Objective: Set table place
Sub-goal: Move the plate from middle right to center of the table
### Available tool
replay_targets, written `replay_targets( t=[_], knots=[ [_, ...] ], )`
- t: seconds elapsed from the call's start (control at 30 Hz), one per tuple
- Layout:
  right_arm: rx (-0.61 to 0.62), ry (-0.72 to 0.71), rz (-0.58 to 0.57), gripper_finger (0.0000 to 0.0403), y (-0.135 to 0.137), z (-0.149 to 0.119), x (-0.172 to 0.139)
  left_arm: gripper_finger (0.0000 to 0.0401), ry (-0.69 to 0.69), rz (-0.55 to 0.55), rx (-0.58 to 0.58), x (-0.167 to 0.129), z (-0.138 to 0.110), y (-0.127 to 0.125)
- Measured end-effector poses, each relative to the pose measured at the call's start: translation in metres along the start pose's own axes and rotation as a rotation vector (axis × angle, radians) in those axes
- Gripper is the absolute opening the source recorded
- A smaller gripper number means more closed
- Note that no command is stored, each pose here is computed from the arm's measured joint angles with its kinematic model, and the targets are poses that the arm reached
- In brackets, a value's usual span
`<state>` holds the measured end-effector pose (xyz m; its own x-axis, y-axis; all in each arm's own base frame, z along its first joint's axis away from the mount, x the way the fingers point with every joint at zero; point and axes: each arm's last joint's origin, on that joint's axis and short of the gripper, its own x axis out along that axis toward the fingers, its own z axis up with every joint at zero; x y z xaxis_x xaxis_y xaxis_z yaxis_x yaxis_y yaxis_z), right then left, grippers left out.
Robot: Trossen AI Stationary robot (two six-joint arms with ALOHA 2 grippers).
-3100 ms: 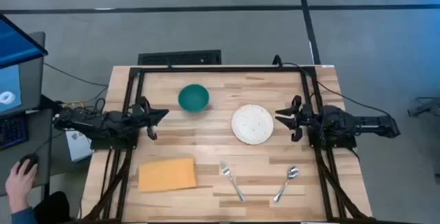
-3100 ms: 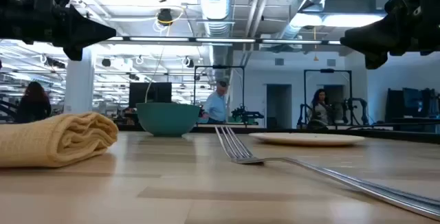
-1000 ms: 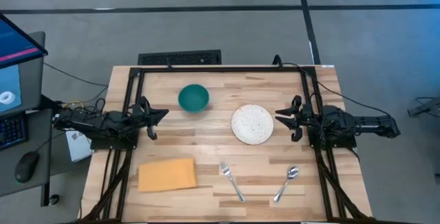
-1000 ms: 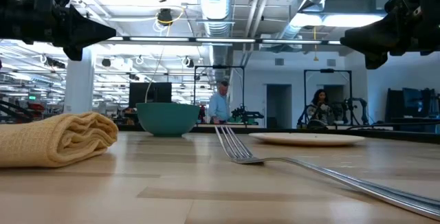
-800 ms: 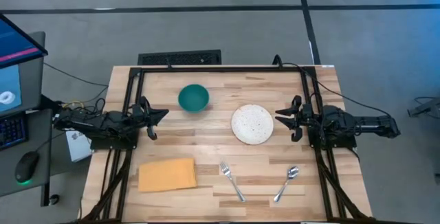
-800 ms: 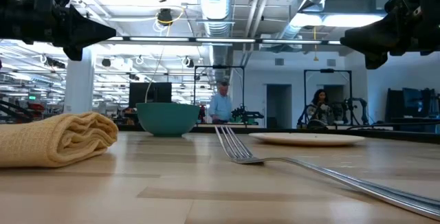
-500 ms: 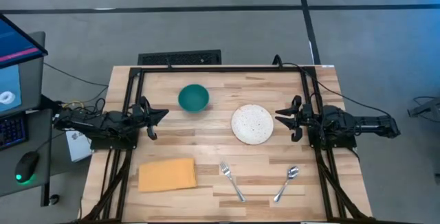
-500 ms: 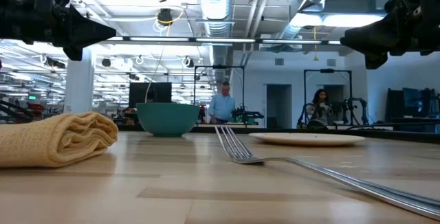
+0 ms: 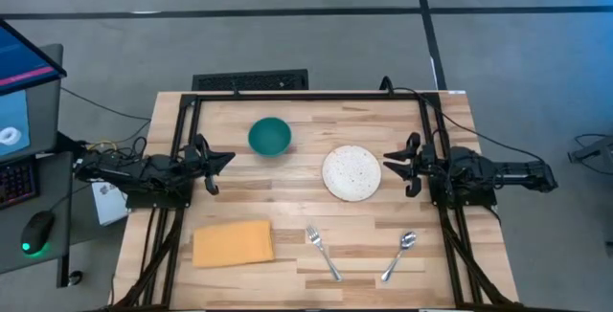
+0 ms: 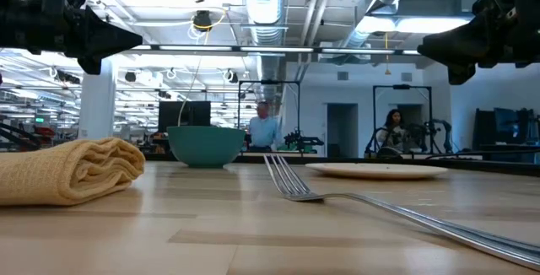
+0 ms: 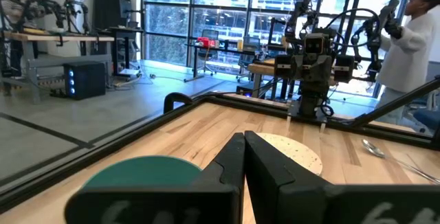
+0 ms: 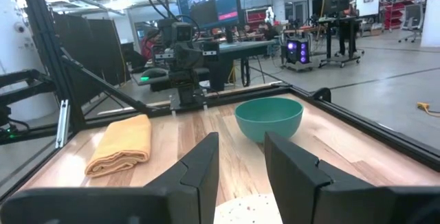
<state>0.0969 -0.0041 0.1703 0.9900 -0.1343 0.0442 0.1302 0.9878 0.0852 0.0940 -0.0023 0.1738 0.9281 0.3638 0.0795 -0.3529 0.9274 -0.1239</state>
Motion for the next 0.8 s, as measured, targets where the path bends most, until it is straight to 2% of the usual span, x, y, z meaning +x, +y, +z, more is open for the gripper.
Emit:
replay_targets(
  t=[0.2,0.27,0.33,0.47,0.53,0.8],
  knots=[
    [0.011,-0.071,0.005,0.0137,0.001,0.007,0.000,0.0000,-0.001,0.000,-0.001,0.000,0.000,0.000],
    [0.051,-0.085,0.008,0.0137,0.001,0.008,0.000,0.0000,-0.001,0.000,-0.010,0.000,0.000,0.000],
    [0.141,-0.072,0.011,0.0136,0.001,0.007,0.000,0.0000,-0.001,0.000,-0.032,0.000,0.000,0.000],
    [0.486,0.020,0.000,0.0138,0.000,-0.001,0.000,0.0000,-0.002,0.000,-0.071,0.000,0.000,0.000],
    [0.581,0.046,0.007,0.0142,0.001,-0.003,0.001,0.0000,-0.002,0.000,-0.084,0.000,0.000,0.000],
    [0.664,0.134,-0.100,0.0180,-0.006,-0.012,0.008,0.0000,-0.002,0.000,-0.096,0.000,0.000,0.000]
  ],
)
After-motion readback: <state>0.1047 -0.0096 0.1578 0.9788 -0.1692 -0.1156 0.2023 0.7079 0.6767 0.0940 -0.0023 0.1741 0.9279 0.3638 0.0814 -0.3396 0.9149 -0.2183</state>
